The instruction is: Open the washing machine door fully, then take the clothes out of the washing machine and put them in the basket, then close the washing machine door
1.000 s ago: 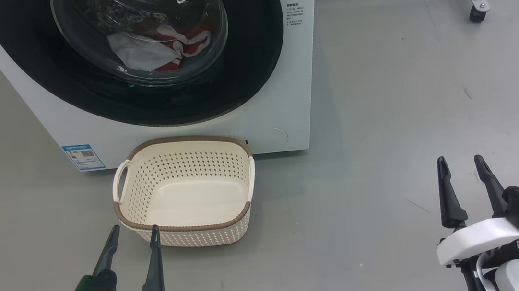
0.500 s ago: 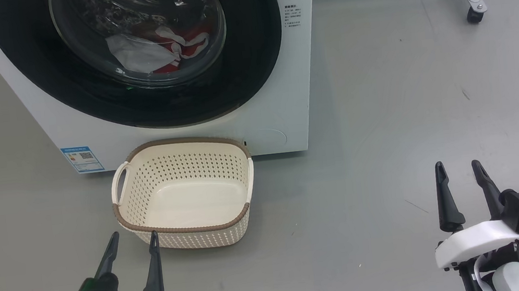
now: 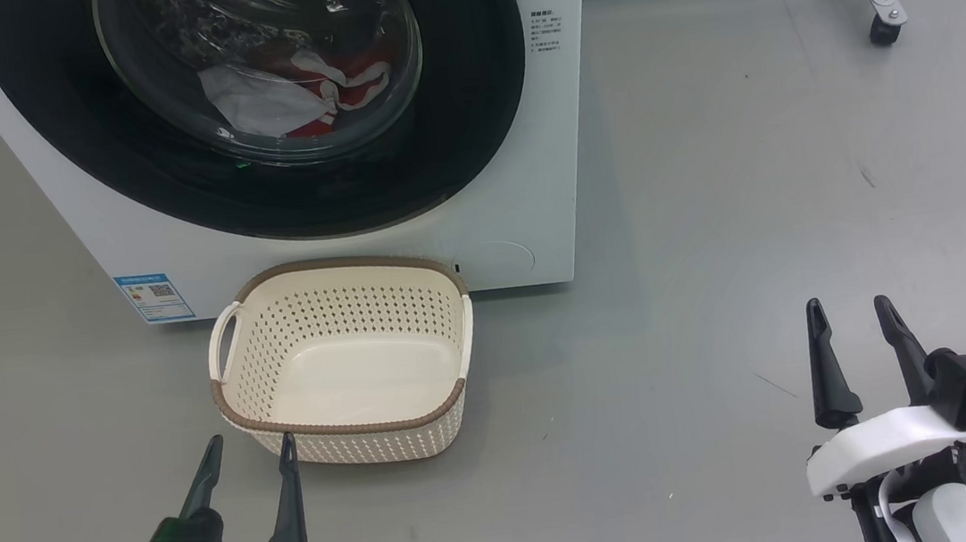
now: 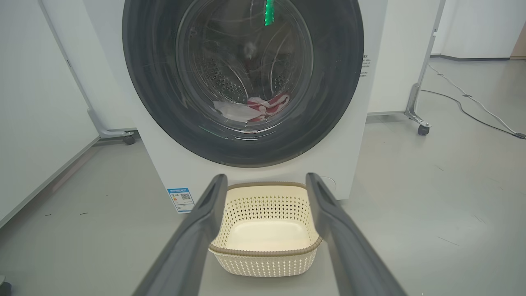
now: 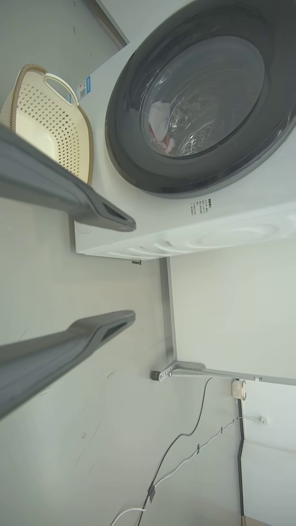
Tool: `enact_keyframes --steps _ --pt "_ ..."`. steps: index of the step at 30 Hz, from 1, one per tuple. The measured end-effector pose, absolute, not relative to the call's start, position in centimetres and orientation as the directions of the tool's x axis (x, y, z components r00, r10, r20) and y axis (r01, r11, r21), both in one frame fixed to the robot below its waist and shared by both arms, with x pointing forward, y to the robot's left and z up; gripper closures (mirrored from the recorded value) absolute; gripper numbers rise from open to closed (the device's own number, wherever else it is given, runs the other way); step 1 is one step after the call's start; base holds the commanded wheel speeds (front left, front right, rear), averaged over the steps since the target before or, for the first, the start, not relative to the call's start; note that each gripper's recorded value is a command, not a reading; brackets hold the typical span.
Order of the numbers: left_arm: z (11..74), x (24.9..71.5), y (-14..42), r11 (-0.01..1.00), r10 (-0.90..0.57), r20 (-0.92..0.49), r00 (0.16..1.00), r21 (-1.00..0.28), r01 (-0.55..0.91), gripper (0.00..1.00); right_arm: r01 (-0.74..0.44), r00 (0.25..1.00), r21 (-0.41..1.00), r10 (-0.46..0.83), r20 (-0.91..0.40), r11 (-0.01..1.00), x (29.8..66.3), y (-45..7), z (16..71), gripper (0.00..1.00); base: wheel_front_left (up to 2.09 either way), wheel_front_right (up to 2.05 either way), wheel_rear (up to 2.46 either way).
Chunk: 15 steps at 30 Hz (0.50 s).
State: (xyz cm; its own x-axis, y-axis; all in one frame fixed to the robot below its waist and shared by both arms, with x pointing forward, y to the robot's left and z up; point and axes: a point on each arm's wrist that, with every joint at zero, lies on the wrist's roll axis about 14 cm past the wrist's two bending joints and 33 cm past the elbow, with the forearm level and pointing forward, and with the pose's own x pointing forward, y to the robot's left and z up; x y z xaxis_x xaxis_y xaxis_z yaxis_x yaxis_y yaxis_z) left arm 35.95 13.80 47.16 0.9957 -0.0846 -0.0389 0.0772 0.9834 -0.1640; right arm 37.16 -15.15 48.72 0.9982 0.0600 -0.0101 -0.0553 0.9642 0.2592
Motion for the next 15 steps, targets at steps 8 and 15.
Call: enact_keyframes --steps 8,15 --pt "47.05 35.90 13.79 0.984 -0.084 -0.042 0.996 -0.159 0.076 0.00 -0.056 0.998 0.259 0.062 -0.017 0.964 37.15 -15.05 48.50 0.00 0.00 0.00 0.00" --pt "46.86 35.84 13.89 0.985 -0.080 -0.048 0.996 -0.159 0.072 0.00 -0.058 0.997 0.259 0.067 -0.024 0.964 37.18 -14.91 48.28 0.00 0.00 0.00 0.00"
